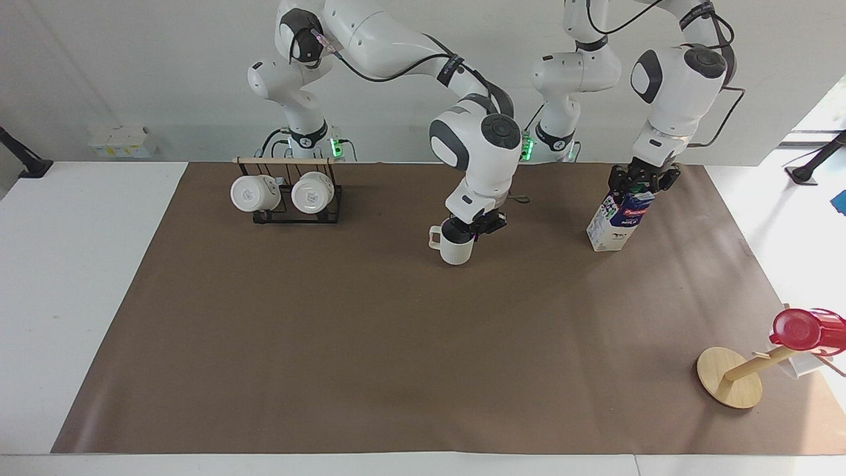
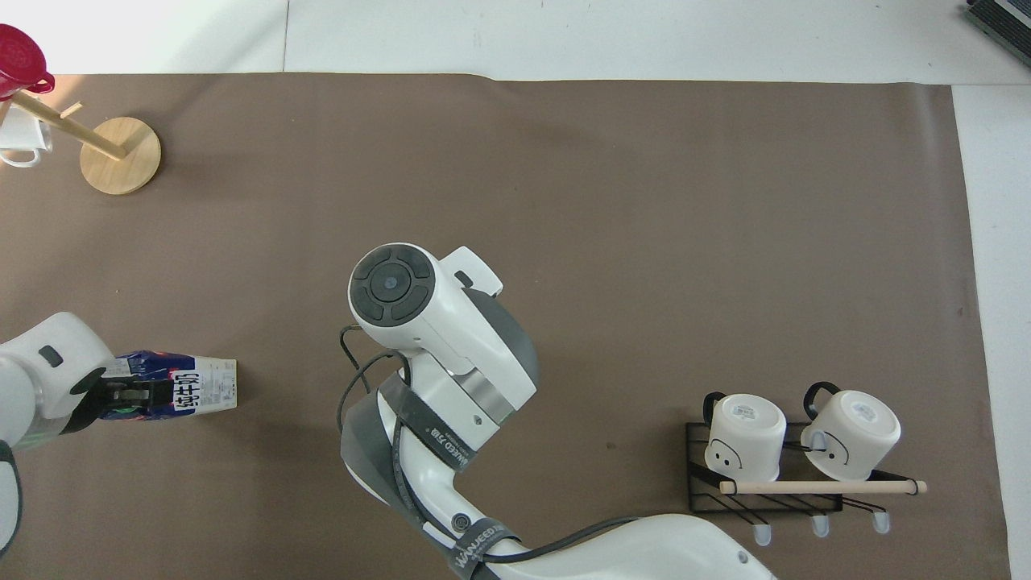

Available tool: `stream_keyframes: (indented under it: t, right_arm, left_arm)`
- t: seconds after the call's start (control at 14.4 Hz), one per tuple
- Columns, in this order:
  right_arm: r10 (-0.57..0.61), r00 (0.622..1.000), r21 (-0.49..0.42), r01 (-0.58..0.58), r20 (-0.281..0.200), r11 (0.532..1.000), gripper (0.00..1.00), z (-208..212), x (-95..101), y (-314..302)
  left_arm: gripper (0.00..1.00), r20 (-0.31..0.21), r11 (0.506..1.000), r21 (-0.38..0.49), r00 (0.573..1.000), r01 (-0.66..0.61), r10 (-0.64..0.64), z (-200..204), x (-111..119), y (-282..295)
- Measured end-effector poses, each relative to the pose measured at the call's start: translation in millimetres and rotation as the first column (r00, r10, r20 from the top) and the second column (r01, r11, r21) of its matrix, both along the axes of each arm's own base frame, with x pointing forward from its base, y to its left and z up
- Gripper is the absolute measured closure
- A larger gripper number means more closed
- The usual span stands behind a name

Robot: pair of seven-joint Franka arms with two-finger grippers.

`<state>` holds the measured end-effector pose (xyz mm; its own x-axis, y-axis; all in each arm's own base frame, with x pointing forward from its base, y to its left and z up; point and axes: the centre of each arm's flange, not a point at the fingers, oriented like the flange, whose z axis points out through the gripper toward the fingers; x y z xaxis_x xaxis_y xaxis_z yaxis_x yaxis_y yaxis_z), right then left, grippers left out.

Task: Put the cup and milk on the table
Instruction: 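Set the white mug down and withdraw the right gripper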

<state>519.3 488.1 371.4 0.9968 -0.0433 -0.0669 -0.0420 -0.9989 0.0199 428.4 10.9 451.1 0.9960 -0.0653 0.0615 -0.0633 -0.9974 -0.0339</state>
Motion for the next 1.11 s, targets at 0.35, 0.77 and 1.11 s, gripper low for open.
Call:
stream_keyframes:
  t: [0.35, 0.77, 1.11]
  right_arm:
    - [-0.015, 1.000, -0.002, 0.015, 0.000, 1.000, 0.90, -10.0, 0.1, 3.2]
    - [-0.017, 1.000, 0.007, 0.017, 0.010, 1.000, 0.26, -3.3, 2.5, 3.8]
    - [-0.039, 0.996, 0.064, 0.034, 0.080, 0.997, 0.00, 58.4, 16.9, -15.1]
  left_arm:
    - [0.45, 0.000, 1.000, 0.001, 1.000, 0.002, -0.002, 0.1, 0.0, -0.9]
    - [0.52, -0.001, 1.000, 0.001, 1.000, 0.003, -0.002, 1.3, 0.2, -1.2]
    - [0.60, -0.010, 1.000, 0.002, 1.000, 0.000, 0.000, 13.2, 0.6, -0.9]
